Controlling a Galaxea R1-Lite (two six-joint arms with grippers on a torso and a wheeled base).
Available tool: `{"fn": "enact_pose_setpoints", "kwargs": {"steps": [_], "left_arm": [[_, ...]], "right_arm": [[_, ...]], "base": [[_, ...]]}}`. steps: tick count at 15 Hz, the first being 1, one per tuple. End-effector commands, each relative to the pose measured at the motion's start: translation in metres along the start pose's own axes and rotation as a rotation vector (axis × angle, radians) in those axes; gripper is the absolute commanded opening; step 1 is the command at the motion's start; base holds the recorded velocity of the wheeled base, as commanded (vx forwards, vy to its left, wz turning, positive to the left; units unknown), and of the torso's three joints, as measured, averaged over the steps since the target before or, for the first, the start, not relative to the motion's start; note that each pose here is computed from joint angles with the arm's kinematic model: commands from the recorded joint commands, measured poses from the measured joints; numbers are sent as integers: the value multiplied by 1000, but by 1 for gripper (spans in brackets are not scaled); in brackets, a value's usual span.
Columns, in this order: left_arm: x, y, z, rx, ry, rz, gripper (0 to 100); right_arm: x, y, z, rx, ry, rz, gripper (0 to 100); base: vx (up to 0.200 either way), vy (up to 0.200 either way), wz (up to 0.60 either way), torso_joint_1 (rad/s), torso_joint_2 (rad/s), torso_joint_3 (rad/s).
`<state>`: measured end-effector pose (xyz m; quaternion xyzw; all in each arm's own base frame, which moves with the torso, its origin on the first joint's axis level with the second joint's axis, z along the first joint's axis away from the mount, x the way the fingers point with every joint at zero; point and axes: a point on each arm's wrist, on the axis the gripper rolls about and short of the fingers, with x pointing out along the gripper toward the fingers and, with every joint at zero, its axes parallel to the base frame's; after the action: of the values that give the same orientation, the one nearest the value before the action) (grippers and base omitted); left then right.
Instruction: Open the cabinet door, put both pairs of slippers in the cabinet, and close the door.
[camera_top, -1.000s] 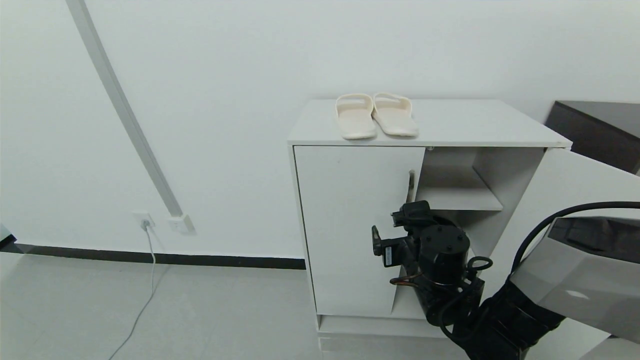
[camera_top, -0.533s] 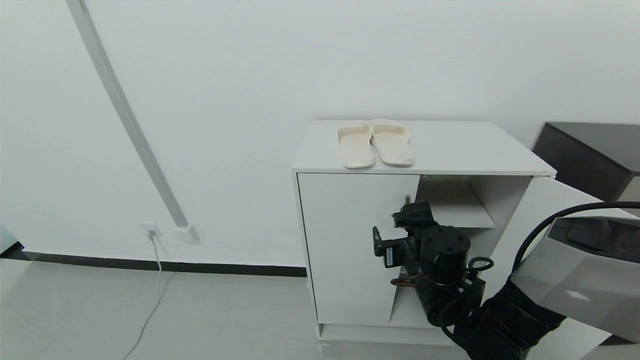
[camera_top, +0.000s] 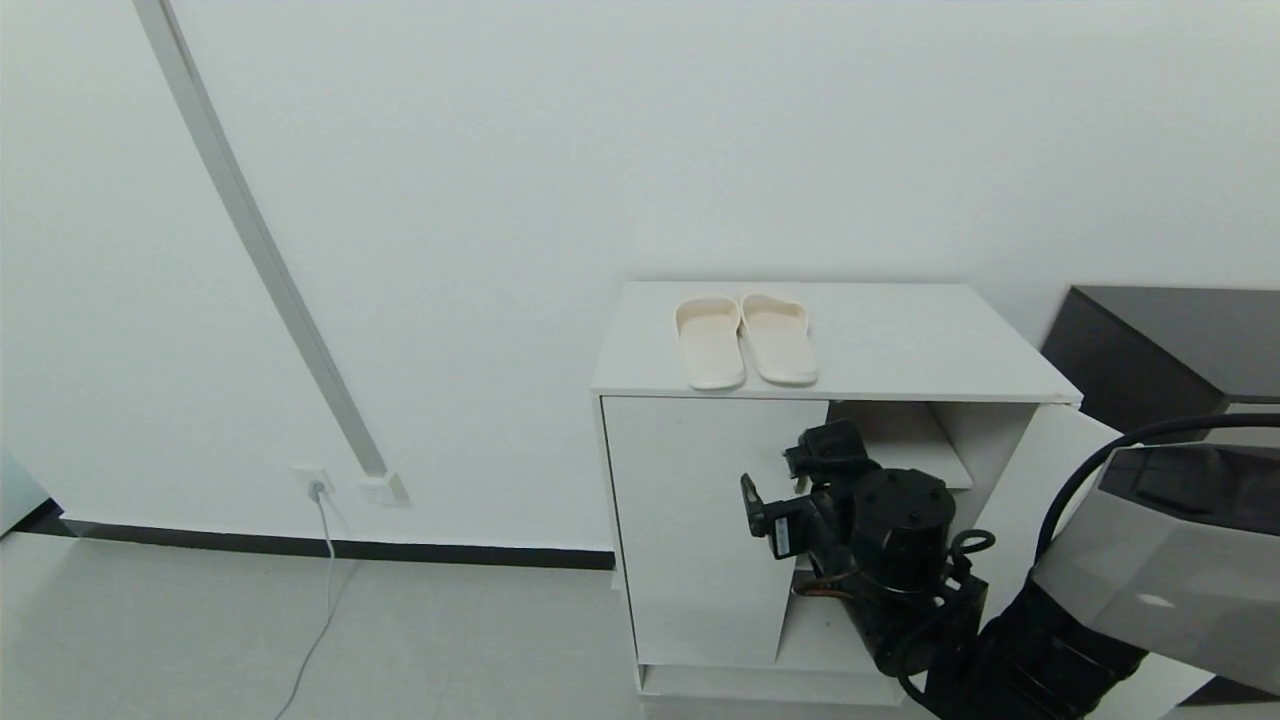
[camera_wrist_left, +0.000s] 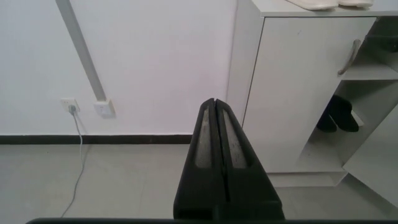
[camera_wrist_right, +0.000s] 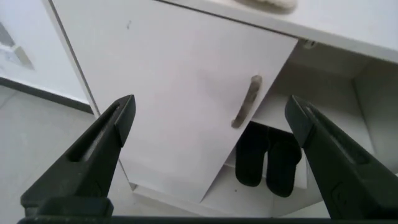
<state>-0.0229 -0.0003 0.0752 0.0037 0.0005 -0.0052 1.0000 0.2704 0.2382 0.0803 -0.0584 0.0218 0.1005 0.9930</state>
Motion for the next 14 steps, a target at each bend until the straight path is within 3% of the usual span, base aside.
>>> {"fn": "enact_pose_setpoints", "kwargs": {"steps": [1,5,10,14], "left_arm": [[0,0,0,0,2,1,0],[0,0,0,14,2,1,0],[0,0,0,3,2,0,0],[0,0,0,6,2,0,0]], "right_arm": [[-1,-3,-3,-22,8,-4,100],[-1,-2,28,3,-66,-2,100],[12,4,99,195,77,10,100],[35,8,90,220,131,-25,100]], "base": [[0,0,0,61,-159,-95],[0,0,0,9,-21,-14],[0,0,0,0,0,0],[0,0,0,0,0,0]]}}
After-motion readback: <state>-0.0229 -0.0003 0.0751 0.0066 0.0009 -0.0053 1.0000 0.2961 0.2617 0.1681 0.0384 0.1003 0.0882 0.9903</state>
